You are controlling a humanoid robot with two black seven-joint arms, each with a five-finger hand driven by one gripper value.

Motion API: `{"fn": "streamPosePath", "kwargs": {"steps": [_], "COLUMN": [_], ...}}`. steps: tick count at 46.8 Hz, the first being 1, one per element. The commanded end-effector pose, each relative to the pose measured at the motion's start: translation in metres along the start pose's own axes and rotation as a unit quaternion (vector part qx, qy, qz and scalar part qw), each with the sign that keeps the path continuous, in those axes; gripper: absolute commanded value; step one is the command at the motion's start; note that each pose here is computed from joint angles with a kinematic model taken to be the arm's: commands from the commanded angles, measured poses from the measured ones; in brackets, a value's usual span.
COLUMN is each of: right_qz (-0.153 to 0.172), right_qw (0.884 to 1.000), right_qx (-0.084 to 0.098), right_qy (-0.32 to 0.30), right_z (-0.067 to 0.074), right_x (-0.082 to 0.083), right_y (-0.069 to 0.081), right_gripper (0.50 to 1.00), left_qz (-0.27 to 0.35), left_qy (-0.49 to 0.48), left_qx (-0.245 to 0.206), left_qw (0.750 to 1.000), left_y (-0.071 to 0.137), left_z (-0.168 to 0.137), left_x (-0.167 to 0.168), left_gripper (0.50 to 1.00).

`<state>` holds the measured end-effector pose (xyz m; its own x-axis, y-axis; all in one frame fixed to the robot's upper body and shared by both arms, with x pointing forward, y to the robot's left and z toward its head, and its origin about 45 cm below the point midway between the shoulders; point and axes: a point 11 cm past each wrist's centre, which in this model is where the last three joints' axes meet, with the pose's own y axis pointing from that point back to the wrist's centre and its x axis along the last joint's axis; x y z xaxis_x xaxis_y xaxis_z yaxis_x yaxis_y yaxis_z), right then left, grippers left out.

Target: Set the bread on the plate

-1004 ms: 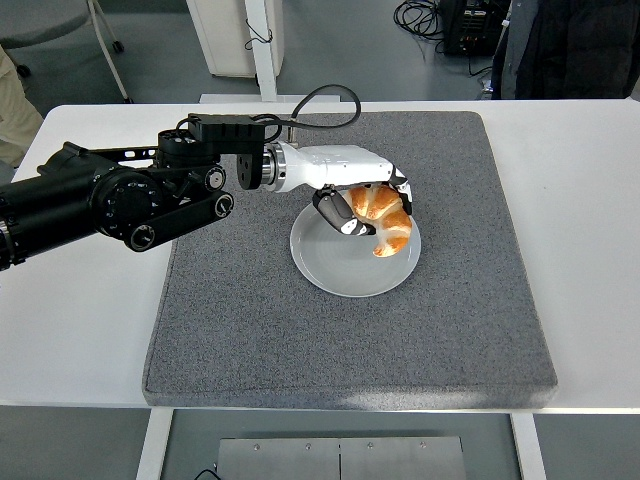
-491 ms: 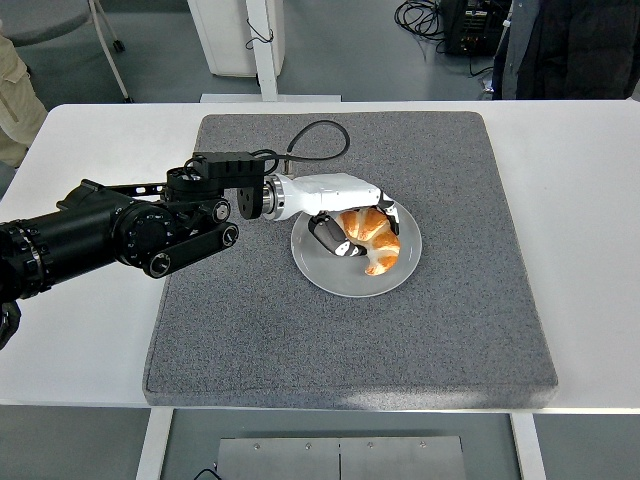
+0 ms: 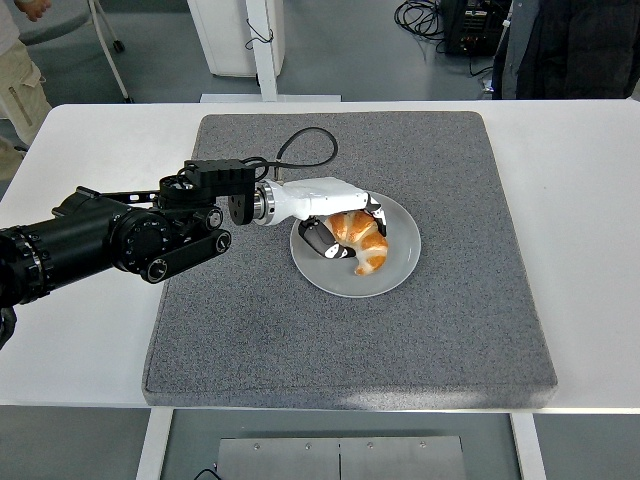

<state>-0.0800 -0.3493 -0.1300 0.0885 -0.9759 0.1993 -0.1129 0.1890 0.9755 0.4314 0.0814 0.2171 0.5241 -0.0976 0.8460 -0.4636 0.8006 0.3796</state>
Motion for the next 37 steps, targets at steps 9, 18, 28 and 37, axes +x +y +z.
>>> {"fn": "streamPosePath", "kwargs": {"steps": [9,18,28,37], "right_qz": [0.000,0.000,0.000,0.000], "right_qw": [1.000,1.000,1.000,1.000], "right_qx": [0.000,0.000,0.000,0.000], "right_qy": [0.000,0.000,0.000,0.000], "right_z": [0.000,0.000,0.000,0.000], "right_x": [0.000,0.000,0.000,0.000], "right_y": [0.000,0.000,0.000,0.000], "right_gripper": [1.000,1.000,1.000,1.000], "left_qz": [0.001,0.002,0.015,0.047], "left_qy": [0.004,0.003,0.015,0.032], "left_qx": [0.001,0.003,-0.002,-0.012], "left_qw": [1.000,1.000,1.000,0.998], "left_y": [0.001,0.003,0.006,0.014], "left_z": [0.000,-0.003,-0.003,-0.003], "left_x": [0.003,0.006,0.015,0.042], "left_gripper": [0.767,1.000,1.000,1.000]}}
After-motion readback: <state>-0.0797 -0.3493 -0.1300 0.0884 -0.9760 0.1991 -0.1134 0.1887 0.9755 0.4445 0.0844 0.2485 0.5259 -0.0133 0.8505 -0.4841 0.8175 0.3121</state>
